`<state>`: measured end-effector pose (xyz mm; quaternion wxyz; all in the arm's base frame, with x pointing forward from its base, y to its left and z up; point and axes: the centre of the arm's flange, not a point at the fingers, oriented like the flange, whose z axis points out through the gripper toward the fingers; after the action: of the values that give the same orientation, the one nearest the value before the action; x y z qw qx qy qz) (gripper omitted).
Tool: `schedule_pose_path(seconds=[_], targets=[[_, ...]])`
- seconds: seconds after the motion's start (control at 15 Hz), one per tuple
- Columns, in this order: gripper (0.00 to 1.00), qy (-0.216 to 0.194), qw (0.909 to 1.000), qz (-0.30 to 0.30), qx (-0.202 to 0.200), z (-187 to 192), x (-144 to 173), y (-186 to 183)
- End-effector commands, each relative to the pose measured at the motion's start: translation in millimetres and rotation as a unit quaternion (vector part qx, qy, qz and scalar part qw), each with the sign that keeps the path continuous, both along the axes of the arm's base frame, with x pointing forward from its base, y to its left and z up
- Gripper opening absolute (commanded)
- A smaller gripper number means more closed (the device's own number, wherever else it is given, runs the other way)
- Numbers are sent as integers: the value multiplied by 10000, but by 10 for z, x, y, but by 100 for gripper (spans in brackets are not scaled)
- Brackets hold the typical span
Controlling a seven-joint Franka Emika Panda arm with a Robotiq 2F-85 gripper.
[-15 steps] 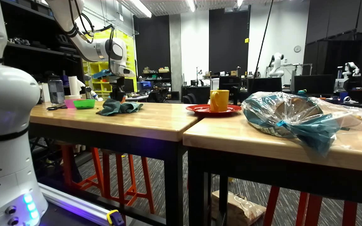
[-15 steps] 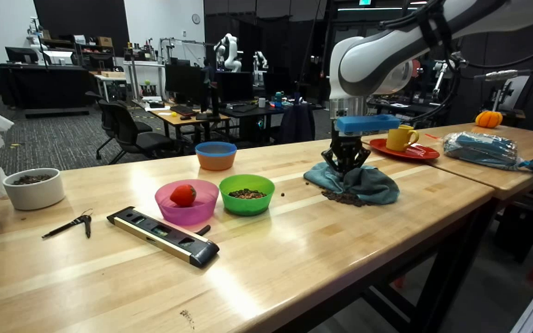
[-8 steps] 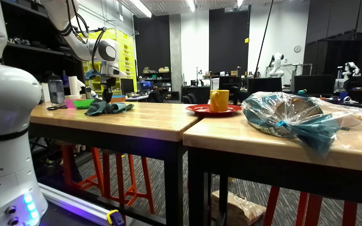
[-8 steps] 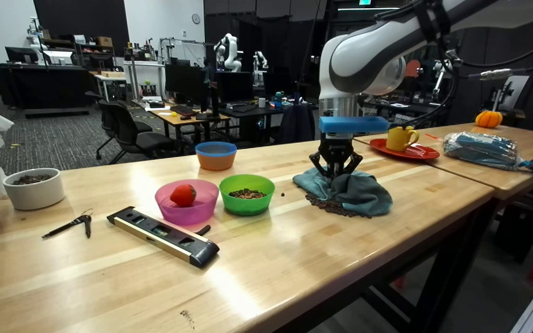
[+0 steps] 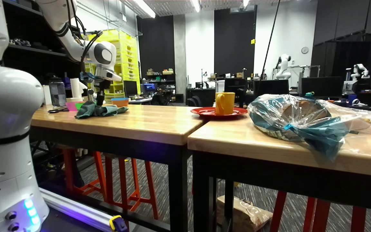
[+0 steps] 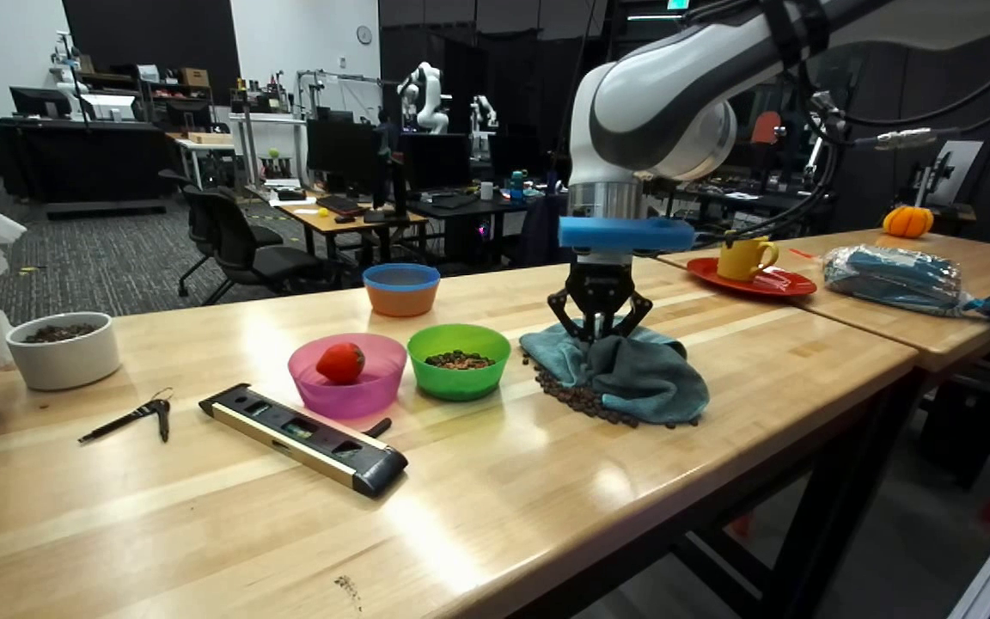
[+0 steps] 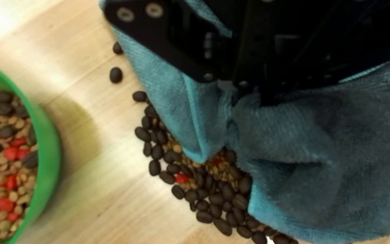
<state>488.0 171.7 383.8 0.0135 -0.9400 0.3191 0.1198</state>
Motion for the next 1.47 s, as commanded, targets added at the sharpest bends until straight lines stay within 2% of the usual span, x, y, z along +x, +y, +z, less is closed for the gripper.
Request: schedule_pose_path(seconds=[0.0, 0.13, 0.53, 0.93, 1.2, 1.4], targets=[[2, 224, 9997, -32, 70, -251, -8, 316], [2, 176, 9998, 14, 43, -230, 2, 354], [2, -141, 9977, 59, -662, -95, -10, 225], [2, -366, 9939, 193, -1018, 6, -7, 4], [2, -439, 9930, 186, -1076, 95, 46, -234], [2, -385, 9946, 310, -912, 175, 55, -379]])
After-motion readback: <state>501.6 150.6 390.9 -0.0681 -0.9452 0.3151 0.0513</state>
